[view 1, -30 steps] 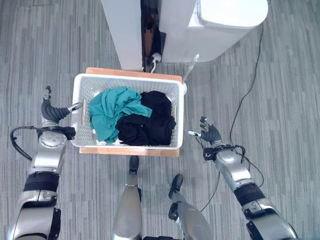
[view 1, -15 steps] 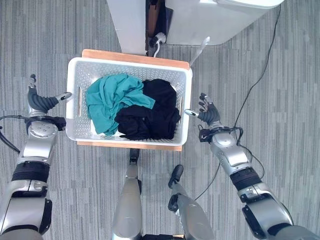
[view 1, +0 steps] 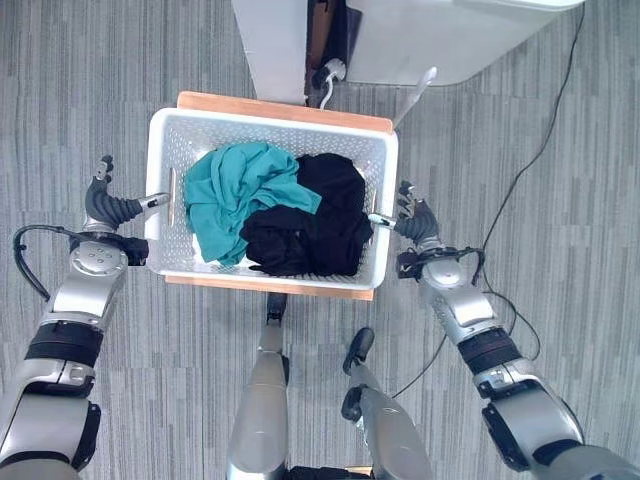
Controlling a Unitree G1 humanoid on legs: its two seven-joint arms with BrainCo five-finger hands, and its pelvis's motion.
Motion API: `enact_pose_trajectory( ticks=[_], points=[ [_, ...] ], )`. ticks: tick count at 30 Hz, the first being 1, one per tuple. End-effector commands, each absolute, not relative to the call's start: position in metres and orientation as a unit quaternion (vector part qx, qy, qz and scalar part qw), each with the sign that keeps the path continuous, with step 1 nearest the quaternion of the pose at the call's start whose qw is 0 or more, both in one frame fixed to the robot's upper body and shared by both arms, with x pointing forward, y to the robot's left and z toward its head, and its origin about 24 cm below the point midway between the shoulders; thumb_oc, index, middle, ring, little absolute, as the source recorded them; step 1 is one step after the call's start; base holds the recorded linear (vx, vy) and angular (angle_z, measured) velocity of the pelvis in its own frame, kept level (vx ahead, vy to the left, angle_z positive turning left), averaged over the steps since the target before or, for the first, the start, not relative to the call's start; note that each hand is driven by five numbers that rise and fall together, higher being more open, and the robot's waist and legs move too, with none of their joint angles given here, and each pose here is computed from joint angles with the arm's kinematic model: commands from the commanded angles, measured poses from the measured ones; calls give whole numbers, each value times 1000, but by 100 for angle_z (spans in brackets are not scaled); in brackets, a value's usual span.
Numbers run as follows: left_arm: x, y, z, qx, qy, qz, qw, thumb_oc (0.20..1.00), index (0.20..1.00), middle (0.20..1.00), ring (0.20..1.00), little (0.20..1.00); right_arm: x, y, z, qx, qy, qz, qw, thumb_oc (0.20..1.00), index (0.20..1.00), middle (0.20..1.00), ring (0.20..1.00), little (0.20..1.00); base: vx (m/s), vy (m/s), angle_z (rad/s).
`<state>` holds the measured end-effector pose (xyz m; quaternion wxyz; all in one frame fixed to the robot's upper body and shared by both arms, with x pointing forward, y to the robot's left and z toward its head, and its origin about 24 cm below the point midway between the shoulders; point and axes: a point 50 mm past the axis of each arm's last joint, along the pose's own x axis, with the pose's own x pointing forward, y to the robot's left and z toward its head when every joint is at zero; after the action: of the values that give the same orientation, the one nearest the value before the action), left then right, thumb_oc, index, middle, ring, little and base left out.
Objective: Grab the laundry basket,head to the washer,open it,put in the laundry and shut it.
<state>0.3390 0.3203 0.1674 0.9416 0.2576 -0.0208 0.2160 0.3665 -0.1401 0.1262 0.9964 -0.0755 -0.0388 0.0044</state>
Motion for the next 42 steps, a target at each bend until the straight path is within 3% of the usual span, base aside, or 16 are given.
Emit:
enact_pose_trajectory(
  ticks=[1, 11, 18, 20, 24, 25, 26, 28, 29, 31, 42],
  points=[
    [346, 319, 173, 257, -30, 230, 938, 1000, 1000, 1000, 1000, 1000, 368, -133, 135, -84, -58, 13, 995, 1000, 1000, 1000, 1000, 1000, 2, -3, 4],
    [361, 295, 174, 248, -41, 210, 945, 1000, 1000, 1000, 1000, 1000, 379, -117, 165, -93, -95, 18, 991, 1000, 1000, 1000, 1000, 1000, 3, 2, 1],
    [381, 269, 199, 312, -68, 195, 927, 1000, 1000, 1000, 1000, 1000, 384, -108, 177, -138, -105, 7, 985, 1000, 1000, 1000, 1000, 1000, 24, 1, 5],
    [383, 265, 203, 330, -74, 196, 920, 200, 200, 200, 200, 200, 384, -106, 176, -148, -100, 9, 984, 1000, 1000, 1000, 1000, 1000, 21, -17, 10],
    [384, 257, 204, 358, -76, 181, 913, 200, 200, 200, 200, 200, 385, -102, 170, -142, -86, 19, 986, 1000, 1000, 1000, 1000, 1000, -4, -2, 3],
    [383, 257, 203, 376, -75, 180, 906, 200, 200, 200, 200, 200, 384, -98, 166, -132, -78, 28, 988, 639, 639, 639, 639, 639, 34, -8, 1],
    [383, 256, 205, 391, -80, 176, 900, 200, 200, 200, 200, 200, 383, -97, 165, -130, -76, 33, 988, 595, 595, 595, 595, 595, -40, 16, 2],
    [381, 257, 204, 418, -79, 175, 888, 200, 200, 200, 200, 200, 382, -96, 162, -128, -72, 40, 988, 341, 341, 341, 341, 341, 0, 0, 0],
    [380, 257, 204, 431, -80, 174, 882, 200, 200, 200, 200, 200, 382, -95, 162, -126, -72, 44, 988, 260, 260, 260, 260, 260, 85, -28, -1],
    [377, 258, 204, 449, -83, 174, 872, 200, 200, 200, 200, 200, 382, -94, 163, -118, -72, 49, 989, 200, 200, 200, 200, 200, -31, 12, 0],
    [369, 254, 219, 542, -130, 181, 810, 200, 200, 200, 200, 200, 376, -114, 180, -120, -125, 5, 985, 200, 200, 200, 200, 200, -3, 0, 0]
  ],
)
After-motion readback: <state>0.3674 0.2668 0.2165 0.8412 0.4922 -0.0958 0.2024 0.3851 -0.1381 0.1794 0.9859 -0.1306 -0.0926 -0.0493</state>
